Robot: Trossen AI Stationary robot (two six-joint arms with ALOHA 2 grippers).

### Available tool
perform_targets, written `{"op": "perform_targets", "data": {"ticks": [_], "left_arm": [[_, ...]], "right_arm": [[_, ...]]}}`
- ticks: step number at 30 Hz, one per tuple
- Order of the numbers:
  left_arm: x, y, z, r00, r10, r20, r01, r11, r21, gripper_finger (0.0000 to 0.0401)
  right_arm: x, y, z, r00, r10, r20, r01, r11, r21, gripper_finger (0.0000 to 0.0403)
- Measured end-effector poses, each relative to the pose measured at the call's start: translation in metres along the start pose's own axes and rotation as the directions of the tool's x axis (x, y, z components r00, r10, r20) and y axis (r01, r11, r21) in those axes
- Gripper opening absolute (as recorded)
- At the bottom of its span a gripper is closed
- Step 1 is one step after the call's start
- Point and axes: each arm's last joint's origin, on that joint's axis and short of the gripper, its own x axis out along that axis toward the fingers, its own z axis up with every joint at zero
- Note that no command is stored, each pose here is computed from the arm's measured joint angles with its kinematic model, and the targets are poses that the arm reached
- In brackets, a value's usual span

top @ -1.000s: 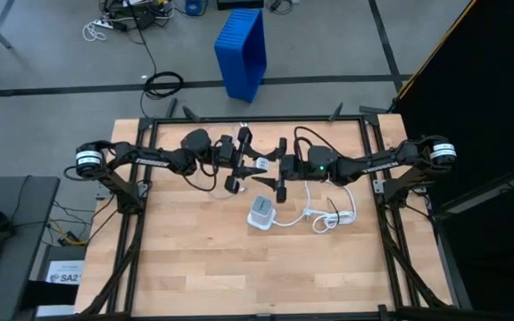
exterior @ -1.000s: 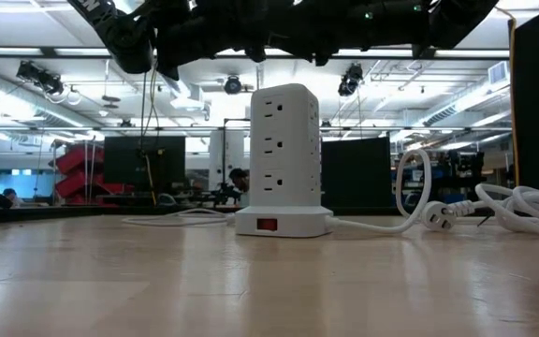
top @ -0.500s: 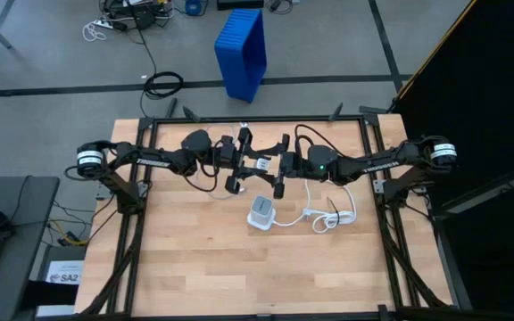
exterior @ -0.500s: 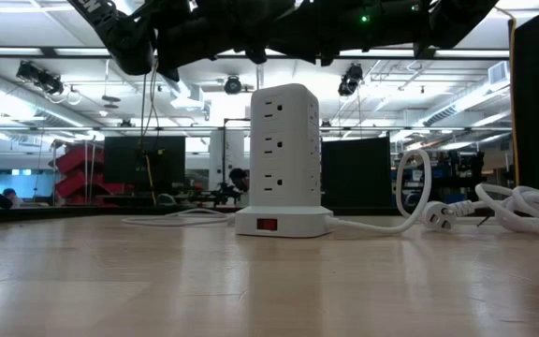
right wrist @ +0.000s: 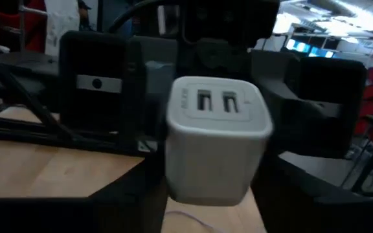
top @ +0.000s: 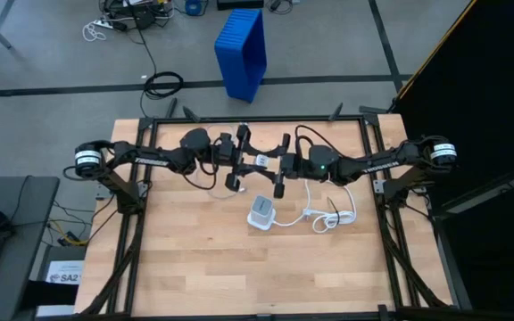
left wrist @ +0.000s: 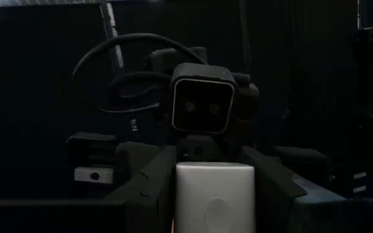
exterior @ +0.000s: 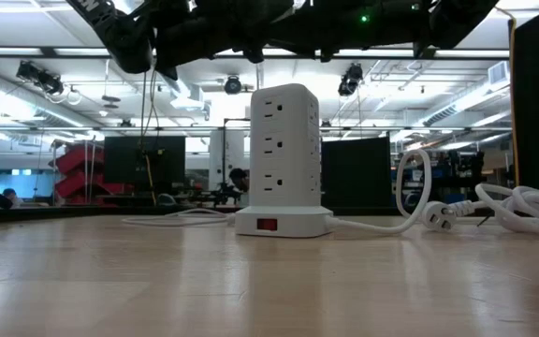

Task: Plug in charger
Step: Insert the white charger cable into the white charger adapter

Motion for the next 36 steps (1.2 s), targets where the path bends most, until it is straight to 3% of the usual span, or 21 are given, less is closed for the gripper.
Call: {"op": "perform_targets", "data": {"ticks": [3, 13, 21, 36], "left_arm": [[0.0, 0.0, -0.001, 1.0, 0.0, -0.01, 0.0, 1.0, -0.008, 0.0123], [-0.001, 0.001, -0.005, 0.999, 0.003, -0.04, -0.005, 0.999, -0.049, 0.0162], [-0.004, 0.008, -0.007, 0.999, 0.01, -0.051, -0.015, 0.994, -0.112, 0.0163], [-0.017, 0.024, -0.016, 0.99, -0.069, -0.123, 0.04, 0.974, -0.225, 0.0165]], "right_arm": [[0.0, 0.0, -0.001, 1.0, -0.001, -0.005, 0.001, 1.0, 0.001, 0.0113], [0.0, 0.002, -0.006, 0.998, 0.003, -0.055, -0.002, 1.0, 0.002, 0.0118], [0.0, 0.002, -0.008, 0.997, -0.008, -0.083, 0.009, 1.0, 0.004, 0.0116], [-0.001, 0.003, -0.017, 0.982, -0.015, -0.189, 0.027, 0.998, 0.063, 0.0119]]}}
